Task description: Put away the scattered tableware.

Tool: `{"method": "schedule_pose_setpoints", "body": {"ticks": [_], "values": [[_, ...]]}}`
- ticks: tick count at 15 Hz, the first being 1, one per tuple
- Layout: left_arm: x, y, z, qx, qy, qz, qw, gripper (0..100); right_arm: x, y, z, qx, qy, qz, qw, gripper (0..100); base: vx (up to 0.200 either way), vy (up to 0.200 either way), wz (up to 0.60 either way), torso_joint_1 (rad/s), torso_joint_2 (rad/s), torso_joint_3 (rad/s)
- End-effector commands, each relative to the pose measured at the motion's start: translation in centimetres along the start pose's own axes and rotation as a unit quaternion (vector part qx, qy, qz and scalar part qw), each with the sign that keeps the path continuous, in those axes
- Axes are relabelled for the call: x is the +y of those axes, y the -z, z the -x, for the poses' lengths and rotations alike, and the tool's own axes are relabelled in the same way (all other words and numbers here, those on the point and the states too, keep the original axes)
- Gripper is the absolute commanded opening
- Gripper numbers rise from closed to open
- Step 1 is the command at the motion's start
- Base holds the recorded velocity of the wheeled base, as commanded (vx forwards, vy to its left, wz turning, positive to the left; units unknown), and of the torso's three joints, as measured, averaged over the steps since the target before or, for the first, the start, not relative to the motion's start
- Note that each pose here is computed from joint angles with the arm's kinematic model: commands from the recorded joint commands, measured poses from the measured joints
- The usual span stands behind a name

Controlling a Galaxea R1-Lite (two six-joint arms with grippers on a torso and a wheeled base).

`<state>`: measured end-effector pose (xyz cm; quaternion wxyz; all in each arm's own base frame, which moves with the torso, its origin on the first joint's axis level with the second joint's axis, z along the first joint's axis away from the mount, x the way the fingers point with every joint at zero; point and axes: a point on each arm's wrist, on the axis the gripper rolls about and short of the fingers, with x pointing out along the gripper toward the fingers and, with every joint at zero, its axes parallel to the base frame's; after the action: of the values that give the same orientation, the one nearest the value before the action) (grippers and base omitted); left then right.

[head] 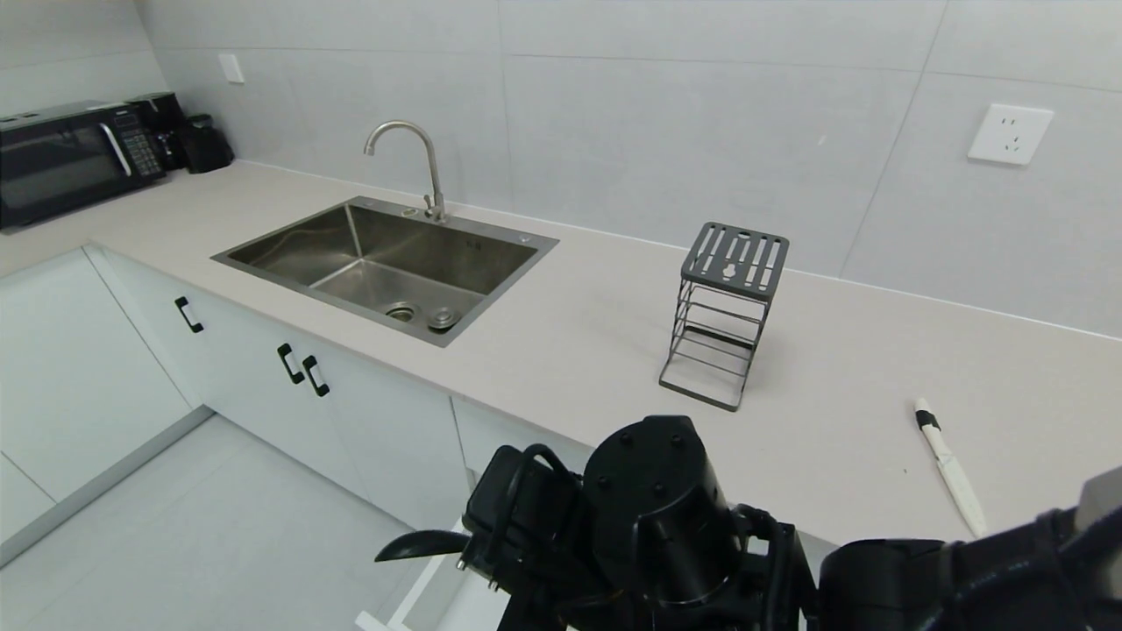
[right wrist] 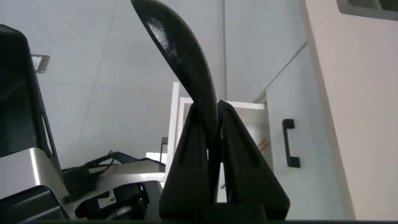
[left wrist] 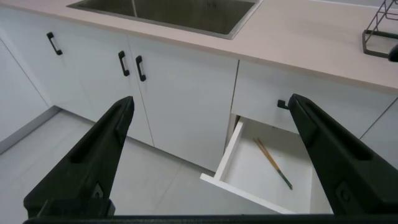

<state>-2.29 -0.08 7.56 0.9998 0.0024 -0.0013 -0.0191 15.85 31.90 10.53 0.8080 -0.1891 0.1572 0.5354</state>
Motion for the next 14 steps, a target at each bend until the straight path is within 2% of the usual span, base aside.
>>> {"method": "schedule_pose_setpoints", "body": {"ticks": [1,3,5,6,8,10,14], "values": [[0.0,0.0,0.0,0.001,0.0,0.0,1.0,100,-0.1,-0.1,-0.6,-0.002,0.001,-0.001,1.0,0,0.0,0.0,0.0,-0.134,0.29,0.129],[0.0,0.0,0.0,0.001,0.0,0.0,1.0,100,-0.6,0.0,-0.6,0.002,0.011,-0.005,1.0,0,0.0,0.0,0.0,-0.041,0.09,0.041],[0.0,0.0,0.0,0.001,0.0,0.0,1.0,100,-0.9,-0.5,-0.6,0.002,0.049,-0.01,0.999,0,0.0,0.0,0.0,-0.073,0.16,0.076],[0.0,0.0,0.0,0.001,0.0,0.0,1.0,100,-1.3,-1.2,-0.6,0.014,0.093,-0.013,0.996,0,0.0,0.0,0.0,-0.11,0.23,0.119],[0.0,0.0,0.0,0.001,-0.001,0.0,1.0,100,-1.4,-1.4,-0.5,0.047,0.127,-0.022,0.991,0,0.0,0.0,0.0,-0.046,0.1,0.051],[0.0,0.0,0.0,0.001,0.0,0.0,1.0,100,-1.5,-1.8,-0.3,0.048,0.147,-0.022,0.988,0,0.0,0.0,0.0,-0.134,0.28,0.137],[0.0,0.0,0.0,0.001,0.0,0.0,1.0,100,-0.8,-0.4,-0.1,0.077,0.136,-0.019,0.988,0,0.0,0.0,0.0,-0.083,0.18,0.085]]}}
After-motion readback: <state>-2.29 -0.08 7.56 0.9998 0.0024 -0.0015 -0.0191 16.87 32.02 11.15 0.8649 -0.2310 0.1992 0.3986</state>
